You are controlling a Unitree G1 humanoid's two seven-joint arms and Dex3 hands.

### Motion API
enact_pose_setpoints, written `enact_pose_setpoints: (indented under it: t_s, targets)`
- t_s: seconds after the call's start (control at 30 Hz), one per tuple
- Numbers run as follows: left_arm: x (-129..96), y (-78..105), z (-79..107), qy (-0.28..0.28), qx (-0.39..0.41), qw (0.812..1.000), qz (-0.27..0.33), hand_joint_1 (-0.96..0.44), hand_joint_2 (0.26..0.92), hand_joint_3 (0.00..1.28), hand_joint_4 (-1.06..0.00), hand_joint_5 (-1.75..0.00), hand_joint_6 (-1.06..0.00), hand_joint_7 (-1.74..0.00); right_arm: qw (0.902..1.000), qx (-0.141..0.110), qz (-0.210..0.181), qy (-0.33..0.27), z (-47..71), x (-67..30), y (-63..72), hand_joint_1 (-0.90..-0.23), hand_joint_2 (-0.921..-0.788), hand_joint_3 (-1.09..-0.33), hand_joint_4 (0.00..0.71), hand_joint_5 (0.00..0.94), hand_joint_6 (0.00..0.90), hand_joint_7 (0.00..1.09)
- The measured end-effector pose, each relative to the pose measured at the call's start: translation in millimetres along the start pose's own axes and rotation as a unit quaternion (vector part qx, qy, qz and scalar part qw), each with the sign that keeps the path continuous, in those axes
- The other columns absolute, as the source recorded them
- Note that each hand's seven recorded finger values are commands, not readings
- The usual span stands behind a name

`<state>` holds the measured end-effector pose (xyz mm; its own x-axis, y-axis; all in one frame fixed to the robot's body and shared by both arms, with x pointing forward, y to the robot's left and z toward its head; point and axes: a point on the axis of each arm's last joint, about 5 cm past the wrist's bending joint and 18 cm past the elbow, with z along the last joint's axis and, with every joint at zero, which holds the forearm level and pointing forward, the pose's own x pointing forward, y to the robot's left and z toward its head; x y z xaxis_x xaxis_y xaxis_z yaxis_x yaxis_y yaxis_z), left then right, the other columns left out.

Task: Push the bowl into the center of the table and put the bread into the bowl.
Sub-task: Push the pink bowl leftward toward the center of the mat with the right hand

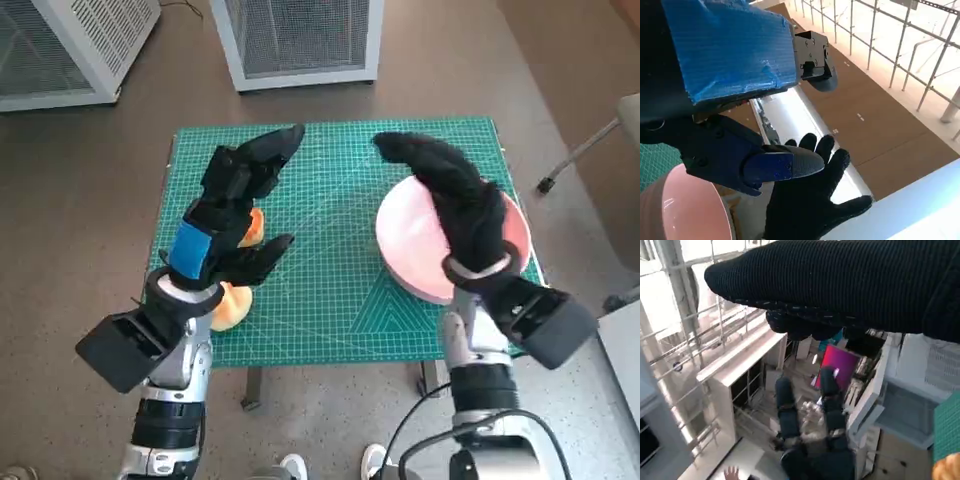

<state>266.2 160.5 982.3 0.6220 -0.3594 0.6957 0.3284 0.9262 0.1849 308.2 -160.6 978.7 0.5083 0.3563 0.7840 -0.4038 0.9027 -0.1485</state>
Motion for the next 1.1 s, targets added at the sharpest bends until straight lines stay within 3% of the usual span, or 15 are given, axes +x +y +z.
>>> enact_pose_setpoints:
  t_s: [0.23,0.47,0.73,1.1]
  targets:
    - [-3,-0.3,-0.4,0.005,-0.002,1.000,0.003,-0.51,0.921,0.43,-0.27,-0.03,0.00,-0.75,0.9940,-0.048,-0.091,0.038,-0.1,-14.2,-31.7,-0.593,-0.921,-0.703,0.314,0.015,0.020,0.65]
    - [-4,-1.7,-1.2,0.007,-0.005,1.000,0.007,-0.51,0.921,0.44,-0.27,-0.03,0.00,-0.75,0.9723,-0.086,-0.197,0.091,0.9,-25.0,-56.8,-0.548,-0.921,-0.741,0.312,0.008,0.033,0.62]
    - [-7,-2.6,-2.3,0.011,-0.009,1.000,0.012,-0.49,0.921,0.44,-0.29,-0.04,0.00,-0.76,0.9408,-0.059,-0.286,0.172,-3.5,-42.6,-70.5,-0.508,-0.921,-0.773,0.309,0.004,0.037,0.60]
    - [-12,-1.8,-3.1,0.014,-0.018,0.999,0.022,-0.48,0.921,0.43,-0.28,-0.04,0.00,-0.75,0.9010,0.000,-0.351,0.255,-12.0,-60.7,-72.1,-0.468,-0.921,-0.762,0.311,0.002,0.060,0.54]
